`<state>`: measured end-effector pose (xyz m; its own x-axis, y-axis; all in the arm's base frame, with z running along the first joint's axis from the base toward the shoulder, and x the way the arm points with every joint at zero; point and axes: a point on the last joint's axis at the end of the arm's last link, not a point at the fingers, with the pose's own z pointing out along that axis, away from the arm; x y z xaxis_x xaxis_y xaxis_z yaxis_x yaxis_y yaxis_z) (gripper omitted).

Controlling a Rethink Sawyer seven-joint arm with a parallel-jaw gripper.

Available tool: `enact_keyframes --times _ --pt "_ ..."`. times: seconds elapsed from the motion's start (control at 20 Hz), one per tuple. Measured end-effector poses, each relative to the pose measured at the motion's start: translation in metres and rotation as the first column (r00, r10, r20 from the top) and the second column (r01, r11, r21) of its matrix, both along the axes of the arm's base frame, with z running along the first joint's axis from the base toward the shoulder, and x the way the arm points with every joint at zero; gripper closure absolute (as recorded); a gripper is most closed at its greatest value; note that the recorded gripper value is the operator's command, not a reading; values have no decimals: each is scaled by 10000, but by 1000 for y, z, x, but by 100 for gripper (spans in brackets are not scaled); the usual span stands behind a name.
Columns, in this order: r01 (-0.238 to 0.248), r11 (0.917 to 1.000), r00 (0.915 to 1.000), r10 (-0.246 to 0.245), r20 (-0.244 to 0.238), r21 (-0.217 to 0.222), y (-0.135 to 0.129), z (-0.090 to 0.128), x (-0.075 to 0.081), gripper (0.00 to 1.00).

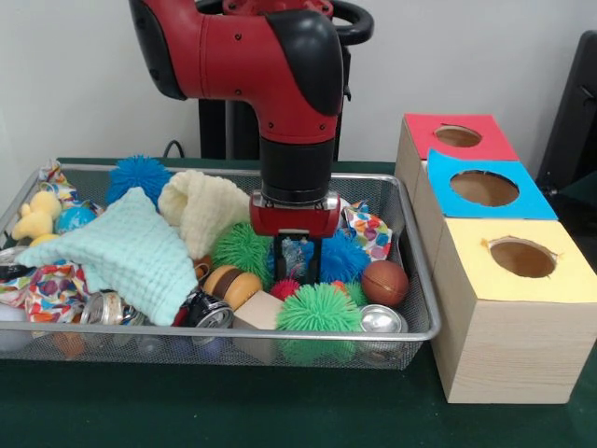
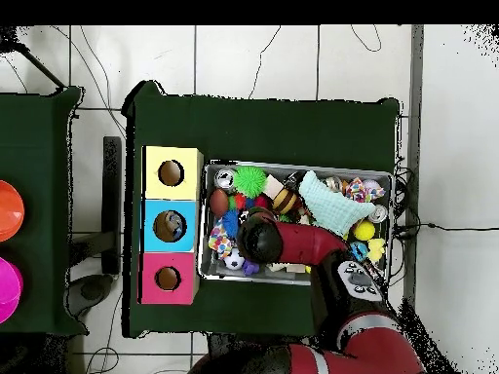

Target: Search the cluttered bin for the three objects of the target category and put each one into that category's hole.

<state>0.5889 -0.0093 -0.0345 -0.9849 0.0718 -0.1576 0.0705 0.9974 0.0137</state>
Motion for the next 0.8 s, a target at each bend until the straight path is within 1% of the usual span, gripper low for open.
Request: enact_keyframes --times 0.2,0.45,0.8 --pt "-23 10000 10000 23 -5 -15 -2 0 -2 100" --pt "103 9999 9999 -103 -55 -10 -13 1 -7 100" --pt "104 9999 9999 -104 -56 -14 -13 16 -14 100"
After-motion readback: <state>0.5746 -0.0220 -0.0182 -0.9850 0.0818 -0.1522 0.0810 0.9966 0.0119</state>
